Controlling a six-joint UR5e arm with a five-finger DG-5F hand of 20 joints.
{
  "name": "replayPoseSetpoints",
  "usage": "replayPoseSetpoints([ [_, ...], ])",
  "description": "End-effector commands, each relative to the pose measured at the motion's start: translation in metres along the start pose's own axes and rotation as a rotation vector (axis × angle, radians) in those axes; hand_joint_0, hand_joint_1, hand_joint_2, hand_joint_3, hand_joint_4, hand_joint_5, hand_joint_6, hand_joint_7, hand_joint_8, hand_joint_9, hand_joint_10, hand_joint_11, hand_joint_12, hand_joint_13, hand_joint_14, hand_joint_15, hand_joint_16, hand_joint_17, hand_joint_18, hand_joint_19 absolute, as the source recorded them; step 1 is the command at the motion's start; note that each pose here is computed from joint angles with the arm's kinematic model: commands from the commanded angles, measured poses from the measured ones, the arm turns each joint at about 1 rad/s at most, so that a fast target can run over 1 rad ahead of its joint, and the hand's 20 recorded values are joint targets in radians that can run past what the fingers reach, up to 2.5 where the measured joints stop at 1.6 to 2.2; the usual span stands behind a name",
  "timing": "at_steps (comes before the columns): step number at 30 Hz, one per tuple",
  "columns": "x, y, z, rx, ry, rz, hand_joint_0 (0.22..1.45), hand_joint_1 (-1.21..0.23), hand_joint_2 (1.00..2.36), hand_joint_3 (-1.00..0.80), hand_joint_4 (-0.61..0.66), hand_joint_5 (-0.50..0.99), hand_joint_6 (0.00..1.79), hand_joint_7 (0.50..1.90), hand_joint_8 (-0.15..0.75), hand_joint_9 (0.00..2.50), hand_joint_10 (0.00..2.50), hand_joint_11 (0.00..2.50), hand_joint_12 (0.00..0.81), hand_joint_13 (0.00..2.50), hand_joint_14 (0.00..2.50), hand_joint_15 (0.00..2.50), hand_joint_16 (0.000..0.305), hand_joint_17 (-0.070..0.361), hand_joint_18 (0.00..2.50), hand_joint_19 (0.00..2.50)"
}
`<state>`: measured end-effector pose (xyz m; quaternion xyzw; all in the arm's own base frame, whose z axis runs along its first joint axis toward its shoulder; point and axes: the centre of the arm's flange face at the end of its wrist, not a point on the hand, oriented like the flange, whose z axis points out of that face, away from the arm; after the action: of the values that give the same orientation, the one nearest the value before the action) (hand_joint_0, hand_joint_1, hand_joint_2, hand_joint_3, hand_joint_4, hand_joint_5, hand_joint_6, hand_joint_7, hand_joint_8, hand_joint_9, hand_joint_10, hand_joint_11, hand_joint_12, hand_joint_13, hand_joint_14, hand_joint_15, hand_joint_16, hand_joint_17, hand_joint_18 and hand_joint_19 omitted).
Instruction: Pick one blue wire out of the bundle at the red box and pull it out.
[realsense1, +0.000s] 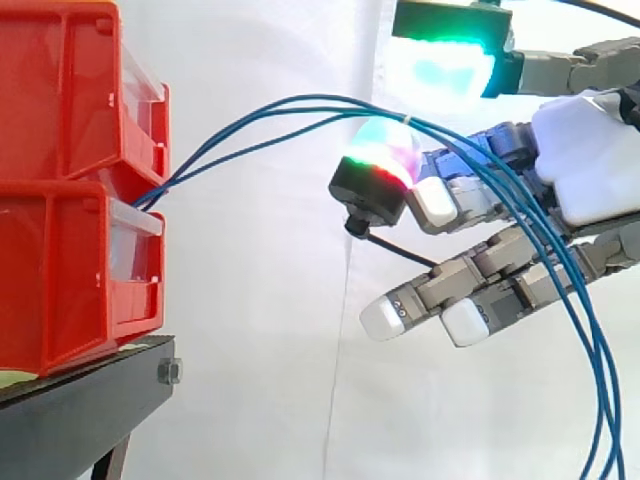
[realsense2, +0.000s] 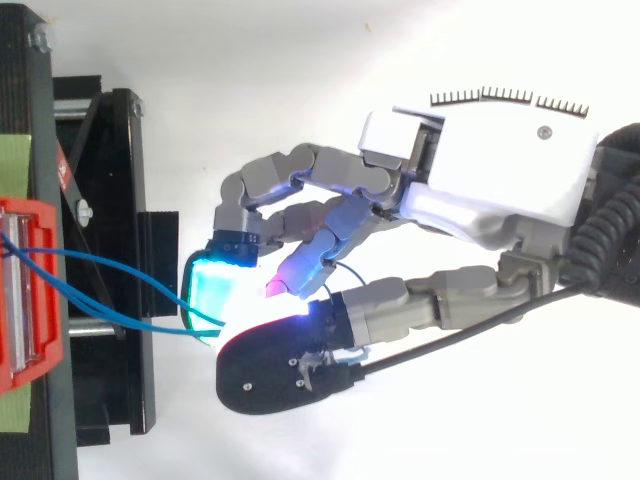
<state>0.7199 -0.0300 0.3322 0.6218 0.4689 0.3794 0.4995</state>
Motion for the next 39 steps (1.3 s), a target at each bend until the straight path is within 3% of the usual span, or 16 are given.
replayPoseSetpoints([
  [1, -0.0001, 0.0, 0.0002, -0.001, -0.001, 0.0, 0.49, -0.72, 1.01, -0.36, 0.07, -0.09, 0.64, 1.17, 0.248, 0.98, 0.02, 0.47, 0.392, 0.4, 0.01, 0.23, 0.064, 0.143, 0.4, 0.61],
  [10, 0.0009, -0.0001, -0.0001, -0.001, 0.001, 0.002, 0.6, -0.82, 1.02, -0.07, 0.09, -0.15, 0.78, 0.91, 0.245, 0.9, 0.02, 0.54, 0.393, 0.38, 0.01, 0.23, 0.063, 0.142, 0.4, 0.6],
  [20, 0.0008, 0.0009, -0.0005, -0.002, 0.001, 0.004, 0.62, -0.77, 1.01, 0.06, 0.09, -0.14, 0.81, 0.85, 0.264, 0.95, 0.02, 0.5, 0.416, 0.43, 0.01, 0.23, 0.069, 0.156, 0.47, 0.58],
  [23, 0.0008, 0.0009, -0.0005, -0.002, 0.001, 0.004, 0.61, -0.77, 1.0, 0.09, 0.08, -0.12, 0.79, 0.9, 0.256, 0.98, 0.02, 0.44, 0.426, 0.44, 0.01, 0.22, 0.072, 0.162, 0.49, 0.58],
  [33, 0.0022, -0.0001, -0.0003, 0.0, 0.004, 0.004, 0.54, -0.66, 1.38, 0.05, 0.06, -0.1, 0.78, 0.99, 0.272, 1.02, 0.02, 0.38, 0.431, 0.46, 0.01, 0.21, 0.074, 0.166, 0.51, 0.59],
  [39, 0.0038, 0.0005, -0.0009, 0.002, 0.022, 0.021, 0.53, -0.67, 1.42, 0.02, 0.09, -0.11, 0.8, 0.95, 0.285, 1.01, 0.02, 0.39, 0.437, 0.46, 0.01, 0.21, 0.075, 0.168, 0.52, 0.58],
])
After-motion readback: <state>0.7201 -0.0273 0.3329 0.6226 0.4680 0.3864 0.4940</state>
